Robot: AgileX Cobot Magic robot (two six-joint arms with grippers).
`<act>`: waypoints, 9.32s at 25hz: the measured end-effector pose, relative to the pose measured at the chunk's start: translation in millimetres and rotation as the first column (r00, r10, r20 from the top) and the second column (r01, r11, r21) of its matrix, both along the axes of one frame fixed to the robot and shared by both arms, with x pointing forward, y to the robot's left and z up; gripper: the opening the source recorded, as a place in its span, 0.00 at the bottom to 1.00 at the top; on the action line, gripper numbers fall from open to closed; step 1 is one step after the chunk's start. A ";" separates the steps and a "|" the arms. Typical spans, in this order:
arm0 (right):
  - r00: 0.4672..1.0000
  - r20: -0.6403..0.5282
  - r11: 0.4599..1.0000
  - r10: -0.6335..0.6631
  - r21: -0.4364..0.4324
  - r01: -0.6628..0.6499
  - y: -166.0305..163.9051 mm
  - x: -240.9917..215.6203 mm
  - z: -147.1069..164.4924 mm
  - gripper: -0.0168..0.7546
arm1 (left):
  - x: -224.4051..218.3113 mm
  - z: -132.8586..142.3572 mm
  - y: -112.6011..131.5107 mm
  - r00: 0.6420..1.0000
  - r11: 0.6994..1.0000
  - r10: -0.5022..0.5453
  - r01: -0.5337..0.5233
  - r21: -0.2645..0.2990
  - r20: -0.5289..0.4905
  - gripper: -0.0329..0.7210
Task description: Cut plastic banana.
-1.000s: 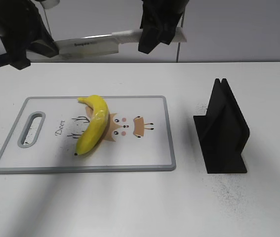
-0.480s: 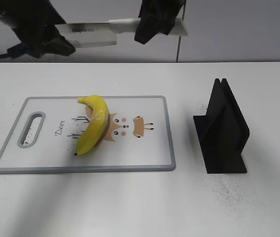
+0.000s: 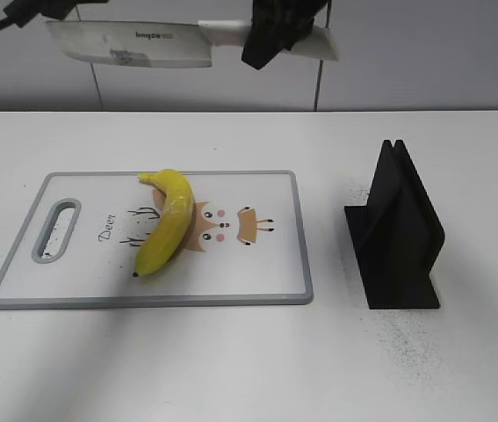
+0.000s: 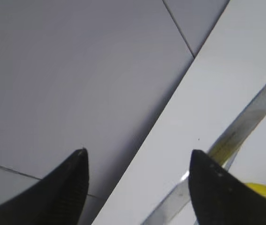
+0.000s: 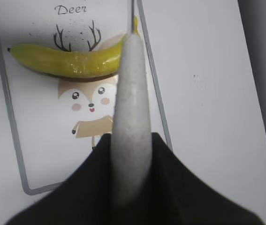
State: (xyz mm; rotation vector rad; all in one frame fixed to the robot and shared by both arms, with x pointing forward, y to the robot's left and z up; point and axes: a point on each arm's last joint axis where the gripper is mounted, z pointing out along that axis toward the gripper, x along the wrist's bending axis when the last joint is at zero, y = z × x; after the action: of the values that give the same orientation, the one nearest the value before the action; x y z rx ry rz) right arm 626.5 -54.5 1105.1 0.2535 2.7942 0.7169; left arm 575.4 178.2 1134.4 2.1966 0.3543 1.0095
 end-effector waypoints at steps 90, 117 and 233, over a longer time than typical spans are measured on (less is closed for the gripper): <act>0.220 -0.227 0.252 -0.949 -0.123 0.960 -119.2 -135.7 -89.6 0.23 | -340.0 -93.9 120.9 0.686 0.606 0.649 -0.728 -0.321 -0.331 0.75; 0.162 -0.280 0.202 -0.946 -0.118 0.972 -116.7 -136.7 -91.6 0.22 | -340.0 -93.9 120.8 0.686 0.606 0.648 -0.728 -0.322 -0.331 0.72; 0.217 -0.013 0.167 -0.976 0.594 0.787 -256.2 -394.1 -48.0 0.79 | -339.9 -93.7 120.3 0.689 0.606 0.644 -0.725 -0.326 -0.333 0.82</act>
State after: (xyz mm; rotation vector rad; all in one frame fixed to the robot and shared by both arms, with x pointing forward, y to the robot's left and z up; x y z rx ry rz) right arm 232.4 -310.7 1057.1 1.5655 1.4491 0.9176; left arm 235.5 298.5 1040.7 1.7258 1.4724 0.9677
